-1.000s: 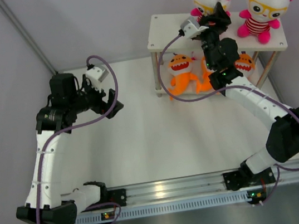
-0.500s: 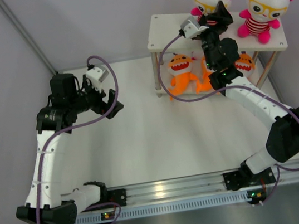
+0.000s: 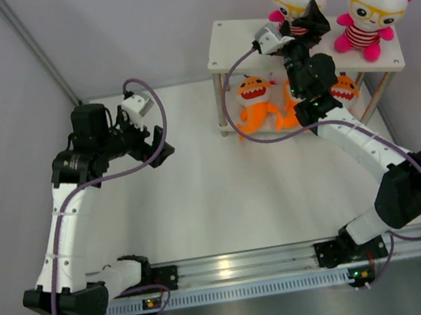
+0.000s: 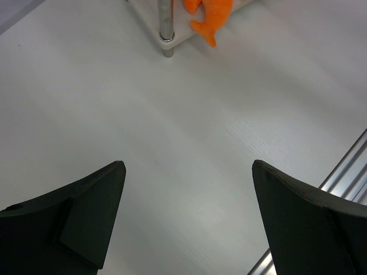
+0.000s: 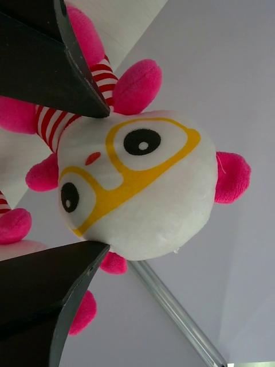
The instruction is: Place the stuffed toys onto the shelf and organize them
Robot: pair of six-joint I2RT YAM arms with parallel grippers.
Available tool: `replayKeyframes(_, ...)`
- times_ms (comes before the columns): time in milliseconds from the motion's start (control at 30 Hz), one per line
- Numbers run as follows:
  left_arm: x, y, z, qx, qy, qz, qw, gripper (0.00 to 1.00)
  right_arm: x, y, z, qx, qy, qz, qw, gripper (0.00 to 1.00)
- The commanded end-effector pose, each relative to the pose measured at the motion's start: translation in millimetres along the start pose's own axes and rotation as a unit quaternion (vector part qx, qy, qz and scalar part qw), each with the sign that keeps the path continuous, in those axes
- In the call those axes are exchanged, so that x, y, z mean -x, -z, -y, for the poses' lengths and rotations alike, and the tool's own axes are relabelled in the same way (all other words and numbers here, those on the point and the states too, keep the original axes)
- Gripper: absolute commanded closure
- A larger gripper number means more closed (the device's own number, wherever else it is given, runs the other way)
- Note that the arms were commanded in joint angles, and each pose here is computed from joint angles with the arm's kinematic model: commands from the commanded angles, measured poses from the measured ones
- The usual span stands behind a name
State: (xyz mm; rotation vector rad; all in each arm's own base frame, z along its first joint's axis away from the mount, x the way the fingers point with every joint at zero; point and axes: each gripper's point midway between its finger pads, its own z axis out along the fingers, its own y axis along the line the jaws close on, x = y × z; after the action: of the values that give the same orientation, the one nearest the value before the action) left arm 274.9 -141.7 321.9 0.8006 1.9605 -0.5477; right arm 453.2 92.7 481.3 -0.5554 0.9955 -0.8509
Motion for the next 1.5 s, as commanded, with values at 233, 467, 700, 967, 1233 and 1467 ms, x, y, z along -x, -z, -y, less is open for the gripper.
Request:
replayKeyframes(233,7.9,0.2,3.3,-0.009,-0.012,0.017,1.000,0.02,19.2,2.5,46.9,-0.057,-0.025,0.019,0.998,0.02)
replayKeyframes(467,8.0,0.7,4.1,-0.010,-0.013,0.018,1.000,0.02,19.9,3.0,47.5,-0.057,-0.028,0.021,0.998,0.01)
replayKeyframes(700,7.8,0.7,4.7,-0.012,-0.013,0.018,1.000,0.02,21.7,3.8,51.4,-0.062,-0.028,0.023,0.997,0.01)
replayKeyframes(967,7.8,0.7,5.0,-0.013,-0.013,0.018,1.000,0.02,24.8,7.3,55.4,-0.062,-0.041,0.030,0.997,0.00)
replayKeyframes(1233,7.8,1.0,4.2,-0.010,-0.014,0.017,1.000,0.02,27.3,10.7,54.9,-0.056,-0.042,0.034,0.997,0.01)
replayKeyframes(1467,7.6,0.4,3.8,-0.011,-0.014,0.016,1.000,0.02,40.3,18.0,49.7,-0.033,-0.052,0.061,0.996,0.00)
